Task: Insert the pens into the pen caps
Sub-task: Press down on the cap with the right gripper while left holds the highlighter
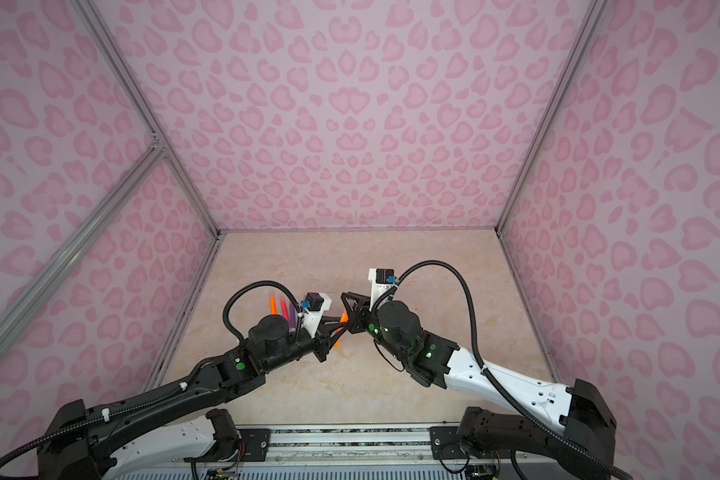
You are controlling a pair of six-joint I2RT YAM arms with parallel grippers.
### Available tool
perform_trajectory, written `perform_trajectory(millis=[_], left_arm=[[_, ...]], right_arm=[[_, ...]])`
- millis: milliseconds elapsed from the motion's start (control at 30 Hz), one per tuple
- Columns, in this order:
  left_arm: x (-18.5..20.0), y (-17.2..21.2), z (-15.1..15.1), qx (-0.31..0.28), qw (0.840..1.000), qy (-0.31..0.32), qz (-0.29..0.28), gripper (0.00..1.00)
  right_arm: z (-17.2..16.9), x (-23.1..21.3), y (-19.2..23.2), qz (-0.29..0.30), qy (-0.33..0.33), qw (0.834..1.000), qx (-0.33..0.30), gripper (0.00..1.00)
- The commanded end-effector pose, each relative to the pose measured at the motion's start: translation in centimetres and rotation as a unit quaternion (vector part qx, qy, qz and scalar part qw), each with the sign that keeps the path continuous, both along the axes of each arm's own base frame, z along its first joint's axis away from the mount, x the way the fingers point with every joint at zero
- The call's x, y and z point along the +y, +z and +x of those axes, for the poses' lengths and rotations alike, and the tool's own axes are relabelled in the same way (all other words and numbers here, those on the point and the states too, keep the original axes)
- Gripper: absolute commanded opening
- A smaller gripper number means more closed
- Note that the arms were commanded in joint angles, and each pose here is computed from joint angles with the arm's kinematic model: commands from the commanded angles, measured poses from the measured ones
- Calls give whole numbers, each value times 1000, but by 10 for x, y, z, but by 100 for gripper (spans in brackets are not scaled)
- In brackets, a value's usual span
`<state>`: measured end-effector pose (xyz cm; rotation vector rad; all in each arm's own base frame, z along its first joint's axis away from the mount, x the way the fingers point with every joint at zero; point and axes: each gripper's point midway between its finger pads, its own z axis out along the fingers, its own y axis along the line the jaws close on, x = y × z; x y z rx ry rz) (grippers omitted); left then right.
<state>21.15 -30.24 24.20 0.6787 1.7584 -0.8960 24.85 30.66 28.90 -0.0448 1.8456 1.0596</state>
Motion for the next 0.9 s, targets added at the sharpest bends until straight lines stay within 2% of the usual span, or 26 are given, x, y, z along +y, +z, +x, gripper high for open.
perform_trajectory(millis=[0,133,233,300,367,500,667,867], left_arm=[[-7,49,-14,-55,994,-49,-79,4],[-10,62,-27,-71,989,-92,-91,4],[-14,65,-32,-73,986,-114,-93,4],[-18,66,-32,-71,986,-120,-90,4],[-19,65,-28,-70,988,-113,-84,4],[-15,64,-13,-75,992,-71,-67,4],[8,54,23,-83,995,47,-12,4],[34,50,44,-97,985,145,18,4]], right_arm=[[-21,13,3,39,74,997,1,0],[-38,15,4,60,117,991,-6,0],[-47,14,3,54,136,989,-16,0],[-48,10,-1,35,123,992,-21,0],[-48,3,-8,-1,83,996,-24,0],[-44,-3,-25,-63,24,998,-7,0],[-33,4,-50,-138,-19,990,31,0],[-23,9,-76,-150,-61,984,76,0]])
